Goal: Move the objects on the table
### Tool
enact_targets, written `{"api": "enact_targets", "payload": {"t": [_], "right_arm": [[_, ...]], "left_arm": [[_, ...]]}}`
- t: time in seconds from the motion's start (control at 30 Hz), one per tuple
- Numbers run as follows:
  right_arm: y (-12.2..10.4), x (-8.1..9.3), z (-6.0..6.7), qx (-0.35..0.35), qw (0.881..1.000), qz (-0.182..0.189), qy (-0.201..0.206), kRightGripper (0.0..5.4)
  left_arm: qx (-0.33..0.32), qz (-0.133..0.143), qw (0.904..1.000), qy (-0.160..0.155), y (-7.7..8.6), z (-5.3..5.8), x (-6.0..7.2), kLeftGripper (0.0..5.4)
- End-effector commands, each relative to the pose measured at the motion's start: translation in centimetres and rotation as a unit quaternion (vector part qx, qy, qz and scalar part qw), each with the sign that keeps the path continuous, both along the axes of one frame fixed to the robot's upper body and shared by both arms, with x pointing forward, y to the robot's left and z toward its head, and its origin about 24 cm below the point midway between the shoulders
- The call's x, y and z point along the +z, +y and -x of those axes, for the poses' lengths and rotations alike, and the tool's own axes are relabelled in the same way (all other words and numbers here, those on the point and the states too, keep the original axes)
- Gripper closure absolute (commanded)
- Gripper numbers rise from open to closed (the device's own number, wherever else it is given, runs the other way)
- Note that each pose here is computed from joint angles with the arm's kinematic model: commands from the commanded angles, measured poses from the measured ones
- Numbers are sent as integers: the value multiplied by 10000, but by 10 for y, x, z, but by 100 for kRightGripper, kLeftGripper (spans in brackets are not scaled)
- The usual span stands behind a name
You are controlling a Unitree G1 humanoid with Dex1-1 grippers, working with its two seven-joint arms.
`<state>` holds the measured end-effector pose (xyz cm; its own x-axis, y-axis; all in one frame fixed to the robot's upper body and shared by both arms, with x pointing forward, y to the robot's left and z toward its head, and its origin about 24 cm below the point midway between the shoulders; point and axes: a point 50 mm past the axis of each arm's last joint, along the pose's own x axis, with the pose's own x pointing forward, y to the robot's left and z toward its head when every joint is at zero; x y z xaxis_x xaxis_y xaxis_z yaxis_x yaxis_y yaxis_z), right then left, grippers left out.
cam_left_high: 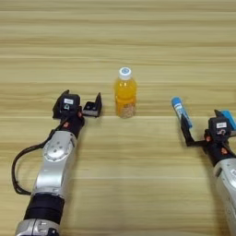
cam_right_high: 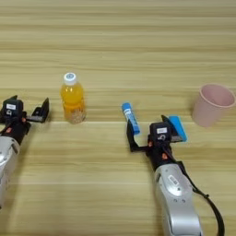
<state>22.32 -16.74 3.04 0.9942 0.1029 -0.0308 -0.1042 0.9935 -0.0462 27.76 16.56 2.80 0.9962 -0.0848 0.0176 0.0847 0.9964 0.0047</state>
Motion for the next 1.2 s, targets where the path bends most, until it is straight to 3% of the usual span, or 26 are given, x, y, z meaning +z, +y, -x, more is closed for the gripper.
{"api": "enact_targets", "payload": {"t": [0.03, 0.33, 1.03, 1.2], "right_arm": [[4, -3, -3, 171, 9997, 63, 162, 0], [7, -7, -11, 362, 9985, 166, 377, 0], [9, -27, -29, 520, 9935, -60, 1011, 0], [10, -31, -29, 594, 9922, -13, 1098, 62]], "left_arm": [[106, 25, 9998, -181, -1, -4, 6, 1], [378, 116, 9986, -347, 4, -5, 11, 1], [461, 154, 9985, -255, 2, -5, 8, 1], [458, 159, 9985, -248, 2, -5, 8, 0]]}}
